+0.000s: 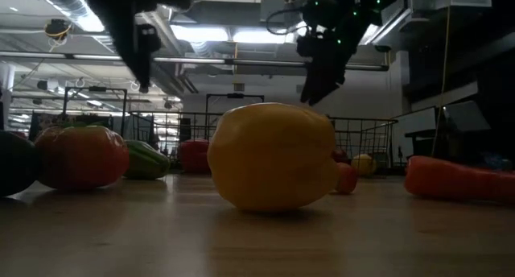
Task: Sort produce into baskets
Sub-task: Put the orange tomato into the right golden wire basket
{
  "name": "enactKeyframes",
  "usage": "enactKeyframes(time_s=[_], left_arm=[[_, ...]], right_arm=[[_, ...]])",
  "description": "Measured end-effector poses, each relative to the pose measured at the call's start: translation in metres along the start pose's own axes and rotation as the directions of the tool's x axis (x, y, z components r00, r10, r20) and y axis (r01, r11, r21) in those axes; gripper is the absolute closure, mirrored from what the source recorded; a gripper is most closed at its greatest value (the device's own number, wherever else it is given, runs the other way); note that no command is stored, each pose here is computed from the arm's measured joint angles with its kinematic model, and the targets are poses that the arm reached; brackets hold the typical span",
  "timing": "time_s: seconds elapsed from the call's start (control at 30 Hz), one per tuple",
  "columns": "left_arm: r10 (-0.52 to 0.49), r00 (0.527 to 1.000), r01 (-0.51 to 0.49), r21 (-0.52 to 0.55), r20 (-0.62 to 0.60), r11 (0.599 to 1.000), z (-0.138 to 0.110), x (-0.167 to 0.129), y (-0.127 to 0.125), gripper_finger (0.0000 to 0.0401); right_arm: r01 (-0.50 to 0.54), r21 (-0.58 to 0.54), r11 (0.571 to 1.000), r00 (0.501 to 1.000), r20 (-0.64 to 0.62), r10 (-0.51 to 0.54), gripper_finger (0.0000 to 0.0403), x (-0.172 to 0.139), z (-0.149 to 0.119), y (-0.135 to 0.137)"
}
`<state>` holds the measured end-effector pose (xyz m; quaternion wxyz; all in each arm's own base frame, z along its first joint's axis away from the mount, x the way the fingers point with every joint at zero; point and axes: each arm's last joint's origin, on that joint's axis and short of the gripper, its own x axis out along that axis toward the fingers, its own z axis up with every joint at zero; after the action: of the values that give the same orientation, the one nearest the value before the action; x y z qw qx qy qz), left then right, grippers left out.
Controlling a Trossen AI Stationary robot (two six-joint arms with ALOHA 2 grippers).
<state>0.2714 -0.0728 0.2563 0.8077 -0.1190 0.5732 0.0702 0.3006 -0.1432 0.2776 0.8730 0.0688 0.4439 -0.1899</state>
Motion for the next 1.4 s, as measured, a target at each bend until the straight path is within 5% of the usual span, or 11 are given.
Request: enactKeyframes(time_s=[0.43, 0.83, 1.4], left_arm=[[0.044, 0.990, -0.067, -0.170, -0.131, 0.983, -0.023, 0.023, 0.010, 0.0024], [0.036, 0.990, -0.054, -0.141, -0.133, 0.989, -0.037, 0.034, 0.002, 0.0024], [0.061, 0.990, -0.080, -0.155, -0.126, 0.985, -0.046, 0.052, 0.005, 0.0024]], right_arm=[[-0.143, -0.192, 0.971, 0.989, -0.001, 0.145, 0.0078, -0.007, -0.003, 0.081], [-0.172, -0.336, 0.926, 0.983, 0.009, 0.186, 0.0078, -0.020, -0.014, 0.139], [-0.227, -0.423, 0.877, 0.960, 0.053, 0.274, 0.0078, -0.033, -0.023, 0.180]])
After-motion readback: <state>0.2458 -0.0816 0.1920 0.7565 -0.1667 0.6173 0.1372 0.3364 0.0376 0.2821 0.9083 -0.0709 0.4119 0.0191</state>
